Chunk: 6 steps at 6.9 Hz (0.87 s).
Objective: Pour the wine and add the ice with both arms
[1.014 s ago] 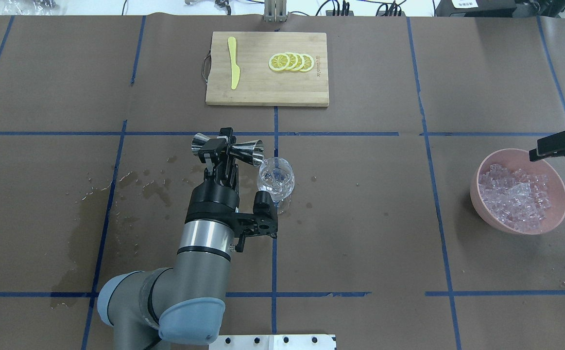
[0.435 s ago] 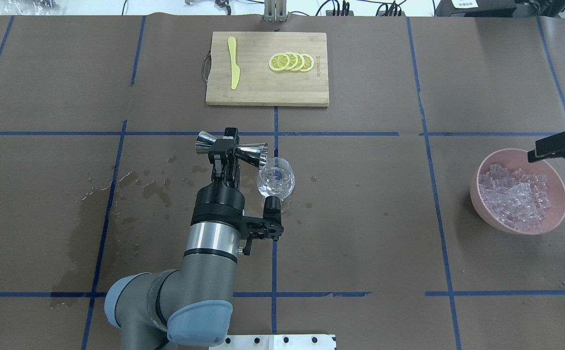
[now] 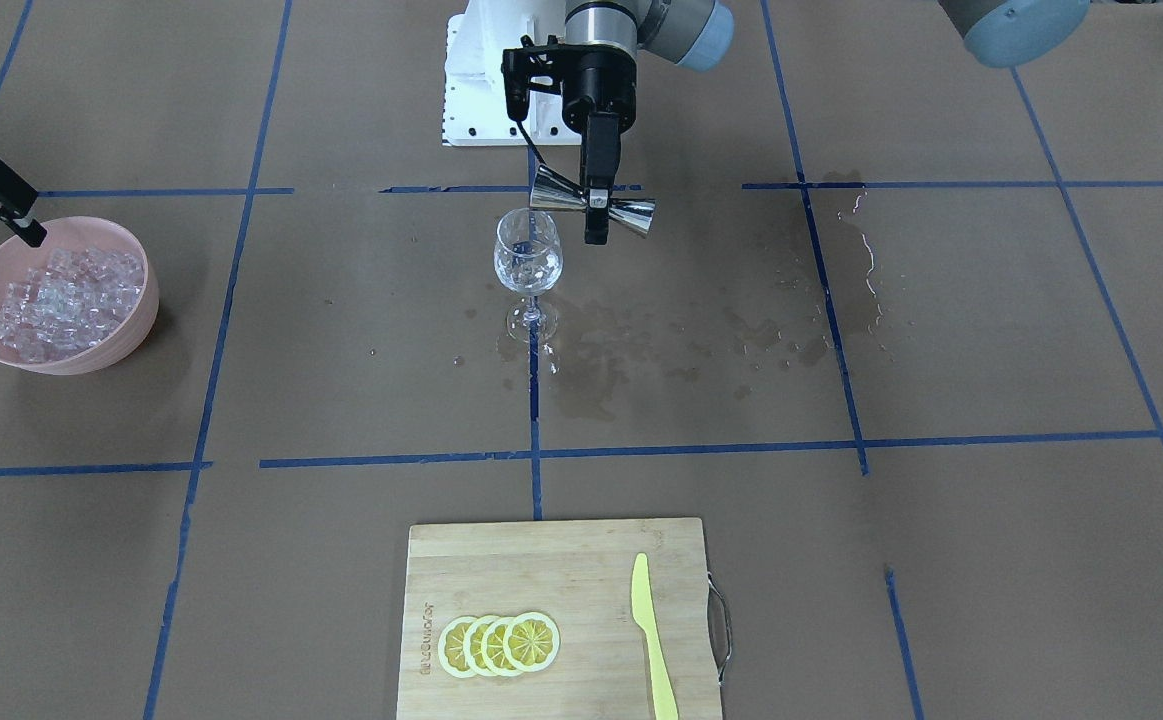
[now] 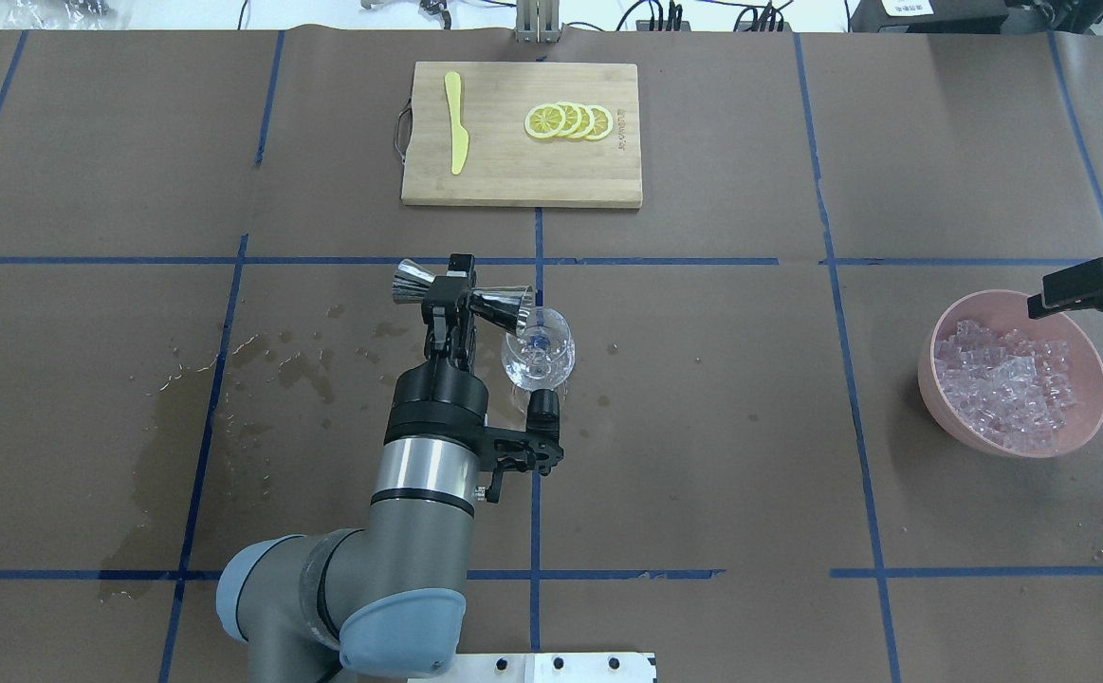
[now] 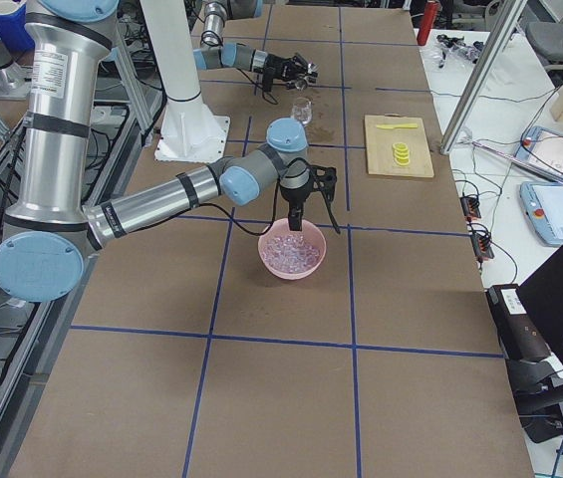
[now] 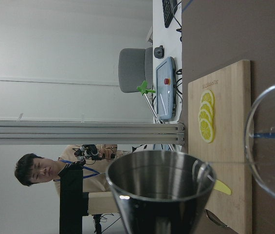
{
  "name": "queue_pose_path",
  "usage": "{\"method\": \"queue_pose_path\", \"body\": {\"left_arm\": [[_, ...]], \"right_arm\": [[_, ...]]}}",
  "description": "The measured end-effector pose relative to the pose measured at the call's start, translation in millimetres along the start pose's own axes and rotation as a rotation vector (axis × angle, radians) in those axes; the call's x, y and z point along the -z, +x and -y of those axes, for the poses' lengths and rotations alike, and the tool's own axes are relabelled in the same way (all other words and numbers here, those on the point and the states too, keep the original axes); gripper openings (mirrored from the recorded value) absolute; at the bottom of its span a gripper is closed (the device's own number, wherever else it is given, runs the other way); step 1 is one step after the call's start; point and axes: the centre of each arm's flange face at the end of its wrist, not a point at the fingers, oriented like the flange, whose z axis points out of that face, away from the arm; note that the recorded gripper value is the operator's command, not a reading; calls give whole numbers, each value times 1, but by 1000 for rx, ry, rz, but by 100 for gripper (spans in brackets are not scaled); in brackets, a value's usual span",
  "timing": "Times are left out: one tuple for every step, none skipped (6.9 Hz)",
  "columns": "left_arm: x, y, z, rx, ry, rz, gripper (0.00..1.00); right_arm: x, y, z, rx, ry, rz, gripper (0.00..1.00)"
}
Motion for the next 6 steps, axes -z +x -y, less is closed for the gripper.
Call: {"method": "queue_pose_path", "body": {"left_arm": [[1, -1, 0, 9, 2, 2, 0], [2, -3, 0, 40, 5, 3, 0], [3, -2, -1, 113, 7, 3, 0], [4, -1, -3, 209, 12, 4, 0], [5, -2, -8, 321, 25, 8, 0], [6, -3, -15, 431, 43, 13, 0]], "right_arm": [[0, 0, 0, -2, 0, 0, 100], [0, -1, 0, -2, 0, 0, 100], [0, -1, 0, -2, 1, 1, 100], [0, -1, 1, -1, 2, 1, 100], [1, -2, 1, 0, 5, 1, 100], [1, -3, 2, 1, 7, 2, 100]]}}
